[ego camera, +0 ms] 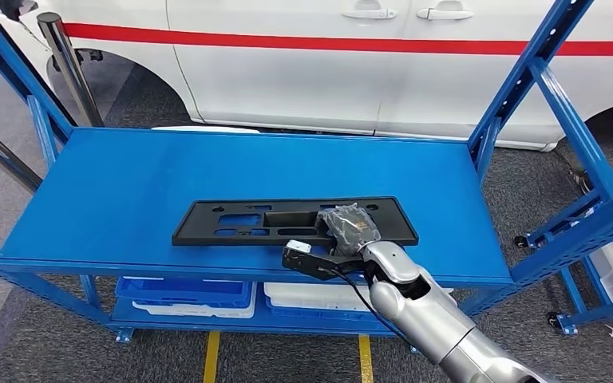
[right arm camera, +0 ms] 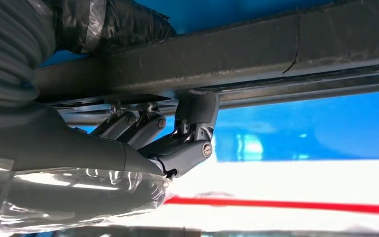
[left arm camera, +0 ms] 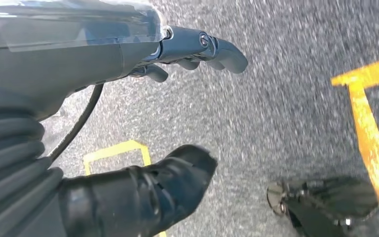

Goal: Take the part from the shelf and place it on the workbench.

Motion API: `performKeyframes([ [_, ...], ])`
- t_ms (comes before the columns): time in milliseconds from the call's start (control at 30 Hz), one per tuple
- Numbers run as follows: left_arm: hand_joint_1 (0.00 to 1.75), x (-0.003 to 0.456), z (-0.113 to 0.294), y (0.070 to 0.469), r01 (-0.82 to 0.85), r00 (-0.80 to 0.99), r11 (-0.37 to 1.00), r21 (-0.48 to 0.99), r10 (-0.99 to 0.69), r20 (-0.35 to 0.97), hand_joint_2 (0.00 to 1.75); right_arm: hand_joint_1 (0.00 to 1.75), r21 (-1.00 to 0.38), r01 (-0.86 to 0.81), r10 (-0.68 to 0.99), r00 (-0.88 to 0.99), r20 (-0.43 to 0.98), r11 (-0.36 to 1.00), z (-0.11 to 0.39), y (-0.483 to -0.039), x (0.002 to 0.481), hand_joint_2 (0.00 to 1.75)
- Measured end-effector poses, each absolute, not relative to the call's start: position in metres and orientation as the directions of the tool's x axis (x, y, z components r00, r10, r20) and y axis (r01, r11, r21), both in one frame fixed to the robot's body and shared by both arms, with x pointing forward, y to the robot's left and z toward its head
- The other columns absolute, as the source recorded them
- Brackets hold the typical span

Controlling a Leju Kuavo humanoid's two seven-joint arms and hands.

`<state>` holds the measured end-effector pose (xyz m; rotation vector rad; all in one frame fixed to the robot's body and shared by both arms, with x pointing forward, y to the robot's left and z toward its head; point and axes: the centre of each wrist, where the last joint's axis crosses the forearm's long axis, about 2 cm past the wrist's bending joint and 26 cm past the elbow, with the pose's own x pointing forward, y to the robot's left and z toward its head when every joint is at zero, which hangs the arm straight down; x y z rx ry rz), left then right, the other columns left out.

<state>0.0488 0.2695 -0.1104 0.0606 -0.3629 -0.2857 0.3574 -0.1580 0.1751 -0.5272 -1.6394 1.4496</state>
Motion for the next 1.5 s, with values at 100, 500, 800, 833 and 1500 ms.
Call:
performKeyframes([
  [100, 0.00, 0.049, -0.110, 0.269, 0.272, 0.895, 0.955, 0.121, -0.297, 0.334, 1.75, 1.75, -0.979, -0.073, 0.844, -0.497, 0.203, 0.193, 0.162, -0.157, 0.342, 1.75],
  [500, 0.00, 0.055, -0.109, 0.261, 0.305, 0.890, 0.947, 0.099, -0.321, 0.325, 1.75, 1.75, -0.891, 0.452, 0.949, -0.265, -0.173, -0.036, 0.151, -0.135, 0.298, 1.75],
  [800, 0.00, 0.062, -0.108, 0.261, 0.309, 0.885, 0.946, 0.099, -0.324, 0.336, 1.75, 1.75, -0.873, 0.484, 0.918, -0.321, -0.233, -0.052, 0.144, -0.129, 0.283, 1.75],
  [833, 0.00, 0.061, -0.108, 0.260, 0.309, 0.885, 0.946, 0.098, -0.323, 0.335, 1.75, 1.75, -0.873, 0.486, 0.916, -0.325, -0.237, -0.054, 0.144, -0.129, 0.282, 1.75],
  [1500, 0.00, 0.063, -0.108, 0.255, 0.337, 0.879, 0.937, 0.096, -0.350, 0.323, 1.75, 1.75, -0.855, 0.516, 0.875, -0.392, -0.285, -0.047, 0.138, -0.133, 0.267, 1.75],
])
